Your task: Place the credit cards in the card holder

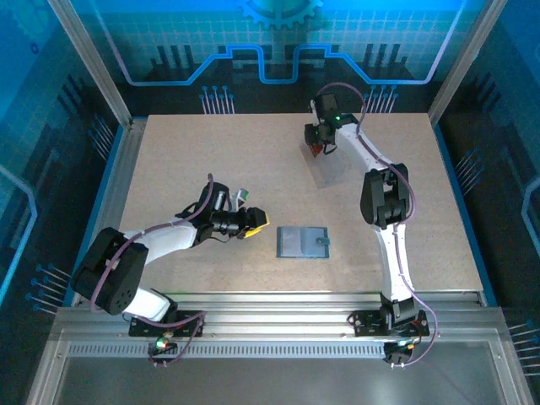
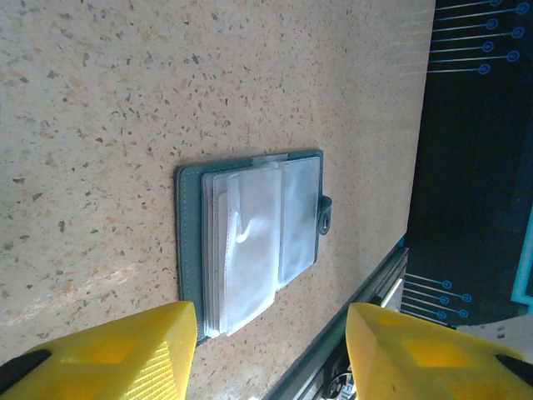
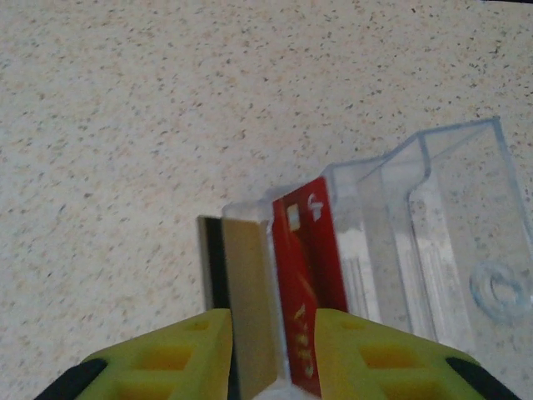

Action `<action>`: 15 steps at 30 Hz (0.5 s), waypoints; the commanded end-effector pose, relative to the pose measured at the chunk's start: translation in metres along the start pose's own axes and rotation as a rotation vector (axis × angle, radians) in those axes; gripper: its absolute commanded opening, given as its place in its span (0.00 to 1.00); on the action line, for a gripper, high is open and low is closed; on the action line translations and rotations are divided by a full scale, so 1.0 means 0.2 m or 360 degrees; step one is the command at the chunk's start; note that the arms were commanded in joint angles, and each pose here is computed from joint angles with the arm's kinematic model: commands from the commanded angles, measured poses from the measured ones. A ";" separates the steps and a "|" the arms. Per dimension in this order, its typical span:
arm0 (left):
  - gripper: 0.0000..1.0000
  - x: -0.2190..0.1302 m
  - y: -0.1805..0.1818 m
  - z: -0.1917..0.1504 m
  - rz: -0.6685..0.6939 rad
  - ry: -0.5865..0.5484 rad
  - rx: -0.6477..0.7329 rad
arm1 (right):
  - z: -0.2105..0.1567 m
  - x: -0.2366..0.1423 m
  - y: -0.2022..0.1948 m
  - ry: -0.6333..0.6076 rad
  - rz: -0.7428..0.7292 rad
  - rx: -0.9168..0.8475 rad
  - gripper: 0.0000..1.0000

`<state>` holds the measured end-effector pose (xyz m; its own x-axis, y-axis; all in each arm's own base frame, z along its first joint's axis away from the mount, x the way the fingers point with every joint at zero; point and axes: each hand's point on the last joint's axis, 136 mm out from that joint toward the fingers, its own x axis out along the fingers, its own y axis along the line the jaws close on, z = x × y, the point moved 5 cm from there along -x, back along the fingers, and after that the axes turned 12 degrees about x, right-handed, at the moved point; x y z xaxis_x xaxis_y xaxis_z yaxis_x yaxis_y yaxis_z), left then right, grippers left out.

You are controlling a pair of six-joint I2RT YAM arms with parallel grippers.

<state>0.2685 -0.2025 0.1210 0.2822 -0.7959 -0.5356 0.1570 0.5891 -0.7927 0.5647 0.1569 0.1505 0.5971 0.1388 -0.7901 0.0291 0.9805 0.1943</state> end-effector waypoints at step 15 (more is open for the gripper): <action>0.52 0.00 0.01 0.00 -0.0018 -0.0003 0.0021 | 0.00 0.14 -0.07 0.0137 0.0010 0.0016 0.37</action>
<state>0.2685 -0.2025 0.1212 0.2823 -0.7963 -0.5350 0.1569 0.5885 -0.7931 0.5814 0.1514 0.1385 0.5689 0.1518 -0.8083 0.0364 0.9772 0.2091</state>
